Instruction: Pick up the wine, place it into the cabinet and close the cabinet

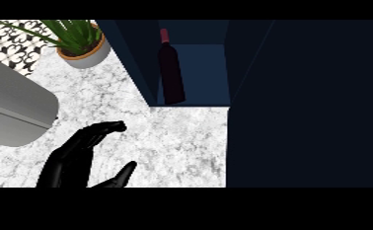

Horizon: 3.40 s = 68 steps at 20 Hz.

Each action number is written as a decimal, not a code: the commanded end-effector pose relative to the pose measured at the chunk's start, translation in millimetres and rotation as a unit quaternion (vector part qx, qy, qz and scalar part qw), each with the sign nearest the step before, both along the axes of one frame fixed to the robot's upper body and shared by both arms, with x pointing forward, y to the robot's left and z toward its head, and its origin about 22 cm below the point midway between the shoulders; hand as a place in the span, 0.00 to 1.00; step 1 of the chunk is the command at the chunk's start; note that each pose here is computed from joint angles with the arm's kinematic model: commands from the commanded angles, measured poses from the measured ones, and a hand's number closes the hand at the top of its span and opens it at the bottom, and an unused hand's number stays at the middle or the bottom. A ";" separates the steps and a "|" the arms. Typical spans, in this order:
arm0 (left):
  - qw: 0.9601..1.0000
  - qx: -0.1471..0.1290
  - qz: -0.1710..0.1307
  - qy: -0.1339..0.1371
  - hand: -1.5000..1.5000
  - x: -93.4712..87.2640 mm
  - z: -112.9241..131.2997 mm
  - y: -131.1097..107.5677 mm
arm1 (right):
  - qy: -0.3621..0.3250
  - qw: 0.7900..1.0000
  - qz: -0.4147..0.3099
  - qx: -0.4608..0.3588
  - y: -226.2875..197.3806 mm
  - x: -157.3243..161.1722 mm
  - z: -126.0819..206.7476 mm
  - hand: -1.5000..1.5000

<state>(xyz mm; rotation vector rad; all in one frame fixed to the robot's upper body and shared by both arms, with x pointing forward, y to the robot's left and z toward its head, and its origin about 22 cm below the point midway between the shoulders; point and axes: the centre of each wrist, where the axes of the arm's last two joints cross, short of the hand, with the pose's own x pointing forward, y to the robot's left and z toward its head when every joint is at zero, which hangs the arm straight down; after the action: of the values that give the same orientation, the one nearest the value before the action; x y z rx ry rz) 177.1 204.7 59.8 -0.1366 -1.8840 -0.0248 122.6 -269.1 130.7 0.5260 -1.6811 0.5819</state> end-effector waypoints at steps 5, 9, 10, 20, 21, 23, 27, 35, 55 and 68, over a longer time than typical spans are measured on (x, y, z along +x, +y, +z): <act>1.000 -0.016 -0.012 0.003 1.00 -20.2 9.9 46.1 | -0.043 0.998 0.029 -0.025 -4.2 -26.3 26.2 1.00; 1.000 -0.007 -0.012 -0.007 1.00 -13.5 -5.9 56.6 | -0.027 0.998 0.054 0.018 10.4 -16.6 23.2 1.00; 1.000 -0.005 -0.008 -0.010 1.00 -0.2 7.7 70.4 | -0.010 0.997 0.073 0.023 10.1 -13.8 24.3 1.00; 1.000 -0.008 -0.019 -0.001 1.00 -20.7 -3.5 89.1 | -0.017 0.984 0.173 0.033 66.0 2.4 27.8 1.00; 1.000 0.001 -0.022 0.001 1.00 -33.6 -4.9 96.2 | -0.021 0.984 0.175 0.038 70.5 6.9 37.0 1.00; 1.000 0.002 -0.030 0.003 1.00 -42.4 -5.8 108.4 | -0.039 0.983 0.172 0.048 79.6 12.3 46.9 1.00; 1.000 -0.010 -0.022 -0.003 1.00 -22.4 4.0 117.1 | -0.023 0.981 0.185 0.057 116.1 25.6 53.4 1.00; 0.999 -0.013 -0.030 -0.001 1.00 -33.3 -8.5 104.3 | -0.024 0.979 0.198 0.053 192.2 62.5 74.6 1.00; 1.000 -0.002 -0.023 0.002 1.00 -47.4 -3.9 119.9 | 0.069 0.983 0.124 0.117 237.5 164.8 88.1 1.00; 1.000 -0.001 -0.025 0.005 1.00 -31.7 -0.4 122.5 | 0.084 0.989 0.043 0.112 221.6 229.2 32.4 1.00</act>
<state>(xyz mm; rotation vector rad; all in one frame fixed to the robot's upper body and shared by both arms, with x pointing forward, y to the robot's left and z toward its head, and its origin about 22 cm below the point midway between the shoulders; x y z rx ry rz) 142.4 326.1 59.6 -0.1936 -1.8721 -0.0681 335.9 -44.6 177.7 0.8389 -1.5840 0.4587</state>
